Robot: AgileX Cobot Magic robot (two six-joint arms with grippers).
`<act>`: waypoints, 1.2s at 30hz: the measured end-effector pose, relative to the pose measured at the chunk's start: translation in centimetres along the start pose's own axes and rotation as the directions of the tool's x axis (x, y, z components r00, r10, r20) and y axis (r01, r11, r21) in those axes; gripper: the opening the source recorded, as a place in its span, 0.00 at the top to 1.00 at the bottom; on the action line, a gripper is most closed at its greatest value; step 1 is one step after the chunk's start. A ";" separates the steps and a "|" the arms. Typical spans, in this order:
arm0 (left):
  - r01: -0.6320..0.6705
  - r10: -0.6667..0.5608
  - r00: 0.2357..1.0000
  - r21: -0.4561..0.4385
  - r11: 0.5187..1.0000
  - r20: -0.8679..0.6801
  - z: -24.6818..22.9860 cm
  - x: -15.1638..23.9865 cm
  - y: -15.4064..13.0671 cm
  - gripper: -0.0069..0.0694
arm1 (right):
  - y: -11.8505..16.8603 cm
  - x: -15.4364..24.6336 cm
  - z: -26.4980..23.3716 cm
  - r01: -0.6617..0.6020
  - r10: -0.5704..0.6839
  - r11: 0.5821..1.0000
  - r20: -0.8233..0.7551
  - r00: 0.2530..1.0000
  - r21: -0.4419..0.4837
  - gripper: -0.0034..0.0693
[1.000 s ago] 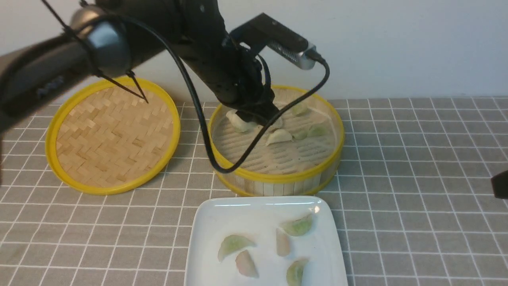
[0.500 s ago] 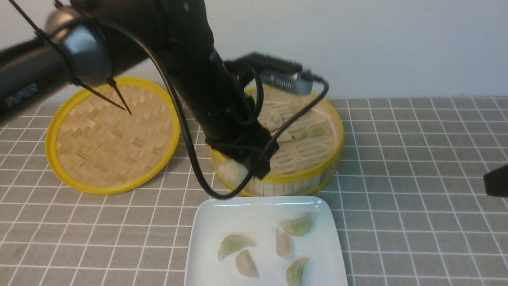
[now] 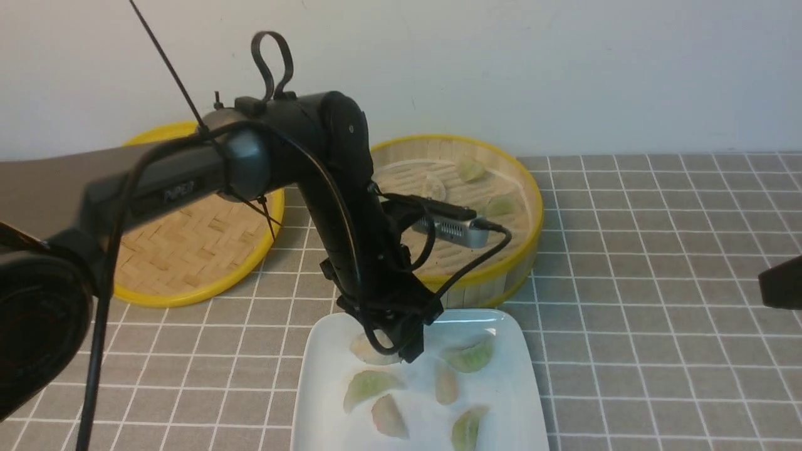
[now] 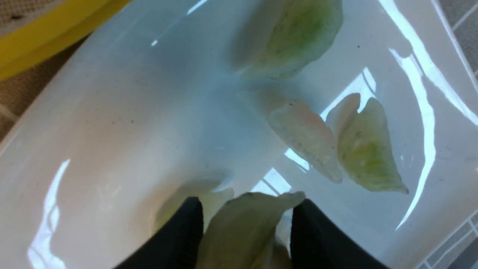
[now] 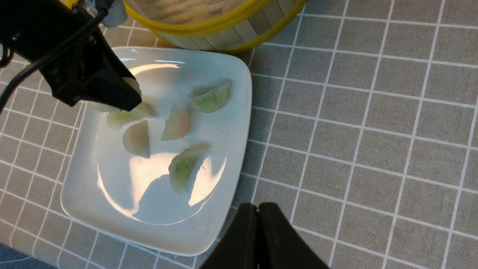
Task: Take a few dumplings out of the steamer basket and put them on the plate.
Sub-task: Use the left arm to put the dumpling into the plate, then use the right arm to grab a dumpling from inside the steamer
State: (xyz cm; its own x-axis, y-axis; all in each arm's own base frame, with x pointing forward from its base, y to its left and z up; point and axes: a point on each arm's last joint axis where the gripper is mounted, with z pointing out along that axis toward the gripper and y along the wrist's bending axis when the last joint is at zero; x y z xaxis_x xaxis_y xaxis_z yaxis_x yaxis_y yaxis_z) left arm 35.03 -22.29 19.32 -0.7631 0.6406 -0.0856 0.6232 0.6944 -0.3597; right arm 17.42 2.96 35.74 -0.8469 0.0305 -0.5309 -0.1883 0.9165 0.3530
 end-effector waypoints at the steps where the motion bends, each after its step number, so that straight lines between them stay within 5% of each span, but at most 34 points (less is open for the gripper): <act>1: -0.001 0.001 1.000 -0.001 1.000 0.001 0.0 0.0 0.0 0.45 | 0.0 0.0 0.0 0.000 0.000 1.000 0.000 1.000 0.000 0.97; 6: -0.010 0.010 1.000 -0.001 1.000 0.001 0.0 0.0 0.0 0.22 | 0.0 -0.1 0.0 -0.001 0.001 1.000 0.010 1.000 0.000 0.97; 10: -0.006 0.006 1.000 -0.004 1.000 0.023 -0.5 -0.4 -0.1 0.19 | 0.1 -0.4 0.0 -0.010 0.010 1.000 0.047 0.999 -0.011 0.97; 15: -0.009 0.013 0.995 -0.040 0.999 0.100 -2.8 -1.6 -0.6 0.41 | 0.5 -1.3 -0.4 -0.015 0.019 0.999 0.102 0.995 -0.040 0.97; 18: -0.035 0.050 0.984 -0.088 0.996 0.171 -6.0 -1.3 -1.7 0.77 | 1.0 -2.9 -1.1 0.006 0.001 0.998 0.125 0.992 -0.061 0.97; 20: -0.052 0.074 0.973 -0.105 0.993 0.219 -8.4 -0.7 -2.8 0.87 | 1.2 -4.0 -1.5 0.023 -0.015 0.998 0.125 0.992 -0.066 0.97; 29: -0.098 0.160 0.894 -0.166 0.981 0.418 -17.5 4.4 -7.7 0.92 | 1.9 -10.2 -2.2 0.036 -0.024 0.997 0.165 0.986 -0.073 0.97; 36: -0.099 0.180 0.851 -0.186 0.978 0.494 -20.4 13.1 -10.9 0.92 | 3.8 -14.1 2.3 0.123 -0.121 0.992 0.077 0.990 -0.016 0.97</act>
State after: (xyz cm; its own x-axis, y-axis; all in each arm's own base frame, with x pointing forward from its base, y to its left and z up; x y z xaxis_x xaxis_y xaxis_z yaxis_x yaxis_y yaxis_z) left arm 21.73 -14.79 41.04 -0.6214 0.5077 -0.5967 0.7163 0.6767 -0.1701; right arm 29.77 6.94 42.83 -0.7768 -0.0500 -0.6278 -0.2985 0.9070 0.2972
